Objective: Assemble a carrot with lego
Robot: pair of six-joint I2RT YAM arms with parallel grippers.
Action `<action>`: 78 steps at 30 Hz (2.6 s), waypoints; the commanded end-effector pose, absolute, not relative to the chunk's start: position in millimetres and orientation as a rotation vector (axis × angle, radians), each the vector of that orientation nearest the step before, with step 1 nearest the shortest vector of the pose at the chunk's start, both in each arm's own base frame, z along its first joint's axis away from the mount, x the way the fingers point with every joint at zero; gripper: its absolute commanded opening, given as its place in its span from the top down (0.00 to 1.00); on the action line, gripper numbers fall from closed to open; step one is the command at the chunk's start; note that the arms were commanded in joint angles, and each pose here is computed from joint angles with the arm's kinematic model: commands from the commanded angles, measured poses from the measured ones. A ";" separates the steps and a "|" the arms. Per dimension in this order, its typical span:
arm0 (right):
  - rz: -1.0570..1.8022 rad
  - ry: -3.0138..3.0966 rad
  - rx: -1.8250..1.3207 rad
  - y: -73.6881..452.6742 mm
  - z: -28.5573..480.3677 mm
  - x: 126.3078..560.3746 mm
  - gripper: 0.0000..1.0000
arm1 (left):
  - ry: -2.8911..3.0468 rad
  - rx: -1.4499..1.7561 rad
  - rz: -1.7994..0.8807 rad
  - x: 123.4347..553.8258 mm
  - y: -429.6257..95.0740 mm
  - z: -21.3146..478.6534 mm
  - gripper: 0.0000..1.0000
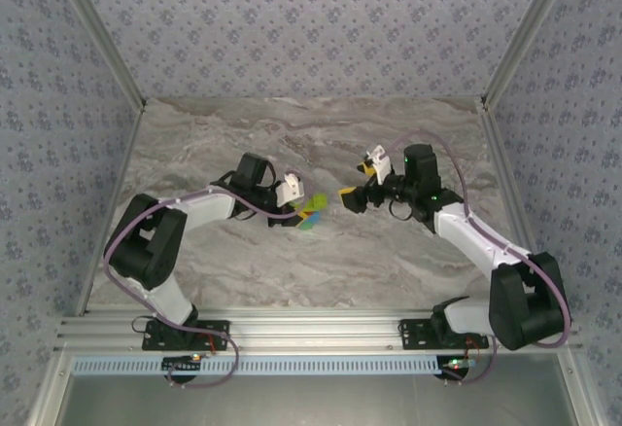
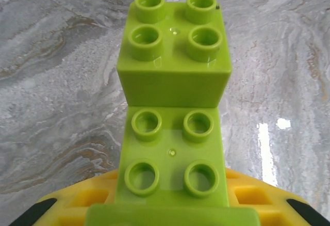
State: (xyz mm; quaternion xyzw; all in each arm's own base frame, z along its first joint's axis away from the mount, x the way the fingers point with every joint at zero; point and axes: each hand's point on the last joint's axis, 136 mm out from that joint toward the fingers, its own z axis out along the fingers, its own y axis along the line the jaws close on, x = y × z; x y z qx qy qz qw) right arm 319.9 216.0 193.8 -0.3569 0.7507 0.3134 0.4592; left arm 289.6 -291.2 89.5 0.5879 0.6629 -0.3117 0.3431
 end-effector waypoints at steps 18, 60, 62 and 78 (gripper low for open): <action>0.769 1.913 -0.812 202.2 179.3 312.9 0.00 | 1.653 1.469 -0.807 305.1 -293.6 101.9 0.48; 0.799 1.988 -0.902 238.7 148.1 299.8 0.00 | 1.624 1.411 -0.535 362.2 -292.1 134.6 0.35; 0.799 1.989 -0.903 238.4 147.6 299.5 0.00 | 1.602 1.403 -0.540 367.0 -295.4 143.5 0.35; 0.187 1.983 -0.376 124.8 170.3 348.1 0.00 | 1.651 0.964 -0.301 379.8 -227.8 196.2 0.03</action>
